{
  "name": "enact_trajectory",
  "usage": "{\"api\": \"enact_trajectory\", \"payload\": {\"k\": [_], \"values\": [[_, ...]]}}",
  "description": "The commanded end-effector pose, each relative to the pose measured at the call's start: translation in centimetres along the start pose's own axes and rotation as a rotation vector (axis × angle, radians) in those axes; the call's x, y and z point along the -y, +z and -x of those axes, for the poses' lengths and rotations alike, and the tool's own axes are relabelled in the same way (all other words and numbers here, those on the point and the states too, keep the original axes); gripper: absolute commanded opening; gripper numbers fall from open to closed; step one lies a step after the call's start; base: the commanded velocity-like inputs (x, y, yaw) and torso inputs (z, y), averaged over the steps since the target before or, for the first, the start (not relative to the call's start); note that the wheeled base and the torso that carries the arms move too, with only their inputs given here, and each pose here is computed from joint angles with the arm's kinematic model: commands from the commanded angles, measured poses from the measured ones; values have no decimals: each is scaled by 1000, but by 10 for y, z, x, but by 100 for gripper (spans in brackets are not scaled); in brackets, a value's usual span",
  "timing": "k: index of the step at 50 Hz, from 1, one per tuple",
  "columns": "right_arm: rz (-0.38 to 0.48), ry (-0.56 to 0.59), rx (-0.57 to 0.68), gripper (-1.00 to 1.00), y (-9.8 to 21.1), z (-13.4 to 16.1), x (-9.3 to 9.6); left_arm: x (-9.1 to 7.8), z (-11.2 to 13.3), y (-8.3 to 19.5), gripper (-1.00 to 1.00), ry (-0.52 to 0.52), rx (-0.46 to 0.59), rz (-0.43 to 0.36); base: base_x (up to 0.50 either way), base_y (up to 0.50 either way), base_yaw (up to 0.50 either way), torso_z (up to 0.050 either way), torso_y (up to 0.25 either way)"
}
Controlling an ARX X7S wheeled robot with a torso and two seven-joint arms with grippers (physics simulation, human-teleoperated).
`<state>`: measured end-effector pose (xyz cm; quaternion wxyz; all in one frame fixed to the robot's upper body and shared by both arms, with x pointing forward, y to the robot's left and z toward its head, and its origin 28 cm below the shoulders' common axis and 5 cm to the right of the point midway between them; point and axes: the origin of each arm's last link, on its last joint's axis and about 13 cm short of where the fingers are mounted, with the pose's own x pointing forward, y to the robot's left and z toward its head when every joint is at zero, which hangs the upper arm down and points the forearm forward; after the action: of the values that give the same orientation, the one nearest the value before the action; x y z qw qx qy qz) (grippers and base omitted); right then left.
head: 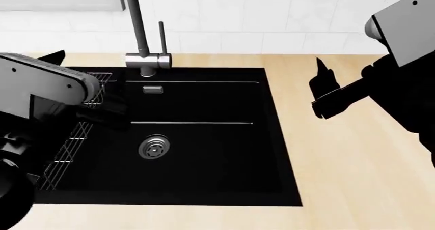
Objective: Pick and place the shaker into the drawer. Then close the cabinet.
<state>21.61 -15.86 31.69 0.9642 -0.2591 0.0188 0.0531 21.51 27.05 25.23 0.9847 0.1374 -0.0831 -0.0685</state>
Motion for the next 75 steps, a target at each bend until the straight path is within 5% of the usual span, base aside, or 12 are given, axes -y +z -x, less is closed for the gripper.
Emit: {"api": "enact_trajectory", "payload": {"k": [1,19,75], "values": [[-5,8,-13,100,-6,4,3,10,20,-18,100,-34,-42,-104,6,-500,0,0,0],[-78,15,-97,100,-38,-8,1,10,21,-24,100,-26,-53,-103,6,-500,0,0,0],[-74,18,-96,100,-39,-7,-2,14,23,-30,100,-46,-59,-98,34,-500,0,0,0]]}}
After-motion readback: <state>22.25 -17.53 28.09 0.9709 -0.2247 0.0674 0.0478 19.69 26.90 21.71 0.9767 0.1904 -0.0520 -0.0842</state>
